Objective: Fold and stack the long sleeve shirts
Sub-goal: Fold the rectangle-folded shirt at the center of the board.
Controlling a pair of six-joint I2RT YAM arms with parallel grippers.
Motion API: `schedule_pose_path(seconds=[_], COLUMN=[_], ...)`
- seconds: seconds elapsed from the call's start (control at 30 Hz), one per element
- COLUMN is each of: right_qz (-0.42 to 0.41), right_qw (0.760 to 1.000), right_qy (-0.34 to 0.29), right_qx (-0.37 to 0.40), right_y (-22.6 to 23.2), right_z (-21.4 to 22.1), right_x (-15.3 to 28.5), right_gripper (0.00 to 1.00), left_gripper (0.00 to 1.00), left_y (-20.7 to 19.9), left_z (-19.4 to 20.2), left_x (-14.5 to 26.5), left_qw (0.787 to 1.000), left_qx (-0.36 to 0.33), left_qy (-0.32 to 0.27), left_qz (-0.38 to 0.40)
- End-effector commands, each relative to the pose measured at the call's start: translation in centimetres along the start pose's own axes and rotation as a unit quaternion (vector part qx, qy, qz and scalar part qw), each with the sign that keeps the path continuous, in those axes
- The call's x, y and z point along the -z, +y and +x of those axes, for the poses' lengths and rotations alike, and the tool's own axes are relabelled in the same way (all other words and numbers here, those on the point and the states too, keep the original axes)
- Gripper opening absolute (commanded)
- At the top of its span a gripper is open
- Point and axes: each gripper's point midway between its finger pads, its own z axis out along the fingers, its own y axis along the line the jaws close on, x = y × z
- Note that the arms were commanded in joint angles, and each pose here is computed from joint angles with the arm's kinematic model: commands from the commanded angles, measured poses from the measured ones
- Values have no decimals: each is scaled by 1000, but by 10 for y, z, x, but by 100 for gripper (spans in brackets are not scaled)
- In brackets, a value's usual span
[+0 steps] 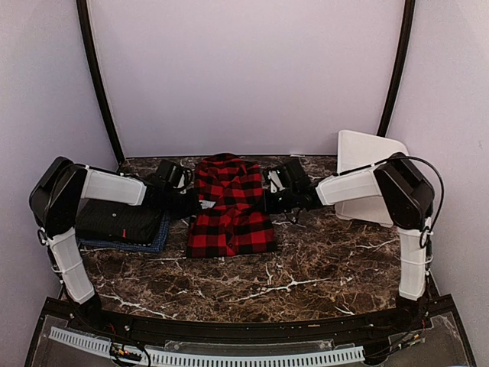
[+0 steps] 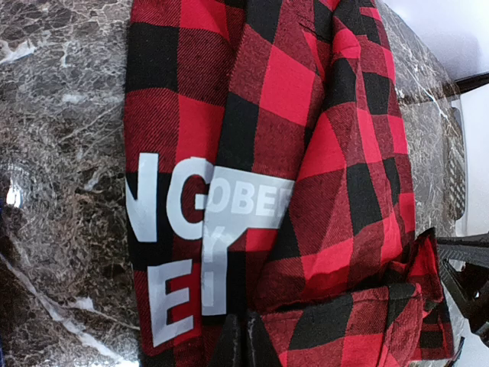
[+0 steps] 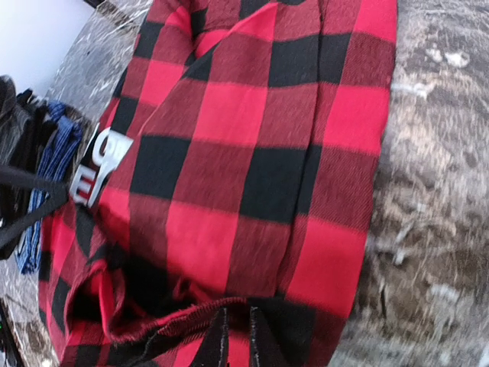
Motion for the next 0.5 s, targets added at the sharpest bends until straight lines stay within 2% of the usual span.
schedule_pose_path(seconds=[0.0, 0.2, 0.27, 0.47], right_qz=[-2, 4, 3, -23], right_qw=[1000, 999, 999, 998], right_qy=[-26, -35, -42, -55], right_qx=[-9, -10, -6, -2], right_y=[0, 1, 6, 26], right_z=[-33, -55, -60, -55], right_x=[-6, -2, 9, 51], right_gripper=[9, 17, 21, 21], left_gripper=[0, 0, 0, 0], left_y=[-5, -2, -2, -5], left_z=[-16, -20, -22, -24], left_x=[11, 15, 16, 17], left_qw=[1000, 999, 999, 999], left_qx=[-10, -13, -14, -17], left_qy=[-29, -38, -40, -40], left_qz=[-7, -13, -14, -7])
